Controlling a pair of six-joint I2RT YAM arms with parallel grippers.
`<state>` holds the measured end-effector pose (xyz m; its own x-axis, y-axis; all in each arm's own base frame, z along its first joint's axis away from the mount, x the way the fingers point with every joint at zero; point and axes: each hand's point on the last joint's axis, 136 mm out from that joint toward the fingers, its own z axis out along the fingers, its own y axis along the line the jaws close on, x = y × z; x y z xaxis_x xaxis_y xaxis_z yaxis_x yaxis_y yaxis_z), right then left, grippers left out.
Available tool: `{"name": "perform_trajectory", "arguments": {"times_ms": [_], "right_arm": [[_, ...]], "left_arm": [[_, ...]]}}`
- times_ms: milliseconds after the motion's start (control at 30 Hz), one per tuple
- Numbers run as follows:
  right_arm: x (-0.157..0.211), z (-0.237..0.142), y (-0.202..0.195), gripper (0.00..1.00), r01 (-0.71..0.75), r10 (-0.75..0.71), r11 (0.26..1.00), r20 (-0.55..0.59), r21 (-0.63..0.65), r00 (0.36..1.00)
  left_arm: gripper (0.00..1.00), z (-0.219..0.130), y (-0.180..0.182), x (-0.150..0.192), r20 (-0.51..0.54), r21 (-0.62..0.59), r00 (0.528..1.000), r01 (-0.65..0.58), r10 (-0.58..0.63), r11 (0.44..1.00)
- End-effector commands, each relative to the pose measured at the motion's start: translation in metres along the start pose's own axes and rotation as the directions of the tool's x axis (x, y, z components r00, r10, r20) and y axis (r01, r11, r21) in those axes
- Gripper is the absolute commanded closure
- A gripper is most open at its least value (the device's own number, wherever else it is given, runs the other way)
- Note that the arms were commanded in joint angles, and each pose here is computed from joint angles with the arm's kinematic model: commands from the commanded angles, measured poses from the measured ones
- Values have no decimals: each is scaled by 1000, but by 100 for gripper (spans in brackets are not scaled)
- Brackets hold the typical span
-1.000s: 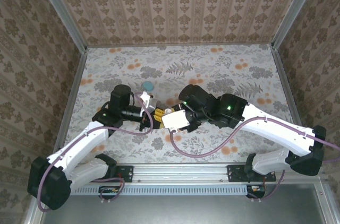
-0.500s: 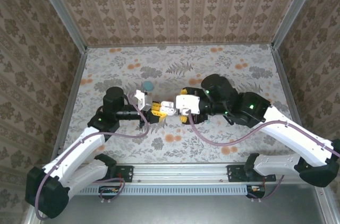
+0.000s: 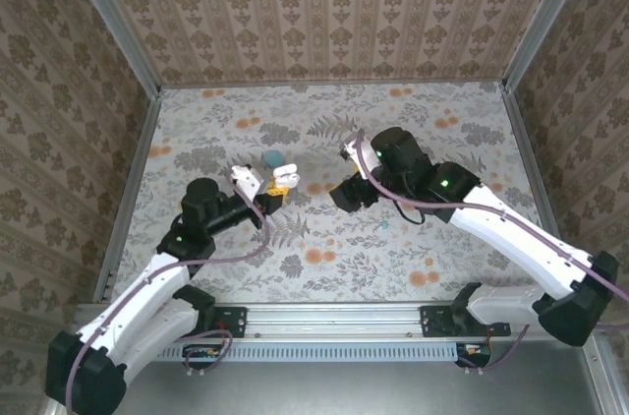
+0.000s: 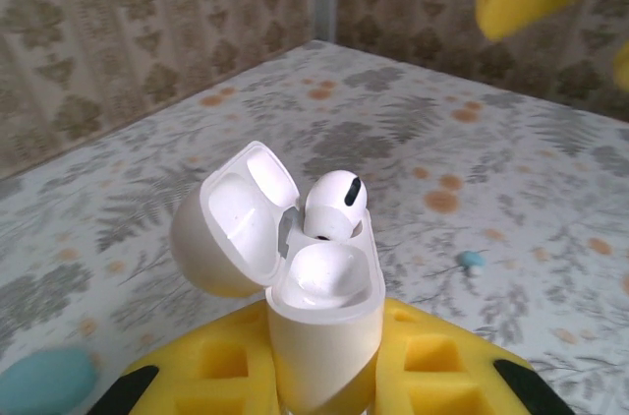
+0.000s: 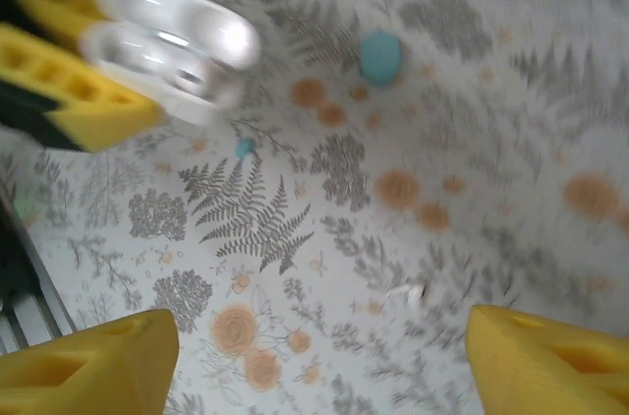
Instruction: Insert wireless bluetooth earbuds into charging case
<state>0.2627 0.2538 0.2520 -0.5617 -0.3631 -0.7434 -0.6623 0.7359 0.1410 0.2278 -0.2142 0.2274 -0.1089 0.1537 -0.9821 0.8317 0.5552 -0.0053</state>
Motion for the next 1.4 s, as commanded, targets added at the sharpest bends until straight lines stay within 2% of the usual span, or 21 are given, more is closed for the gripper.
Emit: {"name": "perform_trajectory", "arguments": {"times_ms": [0, 100, 233, 300, 433, 533, 700, 1367], "right_arm": [[26, 28, -21, 28, -414, 416, 909, -53, 44, 908], [53, 55, -32, 30, -617, 624, 781, -127, 91, 771], [93, 96, -33, 36, -710, 731, 680, -251, 184, 635], [106, 111, -35, 38, -734, 767, 639, -261, 231, 586], [124, 137, -41, 43, -743, 812, 584, -232, 327, 536], [133, 150, -44, 47, -739, 830, 557, -222, 379, 511], [143, 161, -50, 50, -729, 845, 531, -200, 431, 497], [138, 176, -69, 53, -637, 813, 560, -199, 530, 548]], "left_arm": [[100, -8, 23, -12, 91, -143, 996, 24, -11, 989], [100, -10, 25, -10, 81, -155, 997, 17, -4, 988], [100, -9, 24, -9, 67, -149, 998, 8, 2, 989], [100, -9, 24, -9, 65, -144, 998, 2, 7, 990], [100, -9, 22, -6, 56, -135, 998, -8, 15, 991], [100, -9, 21, -6, 48, -126, 999, -18, 25, 992], [100, -8, 19, -2, 33, -109, 999, -19, 22, 994], [100, -2, 10, 2, 17, -45, 1000, -19, 20, 999]]}}
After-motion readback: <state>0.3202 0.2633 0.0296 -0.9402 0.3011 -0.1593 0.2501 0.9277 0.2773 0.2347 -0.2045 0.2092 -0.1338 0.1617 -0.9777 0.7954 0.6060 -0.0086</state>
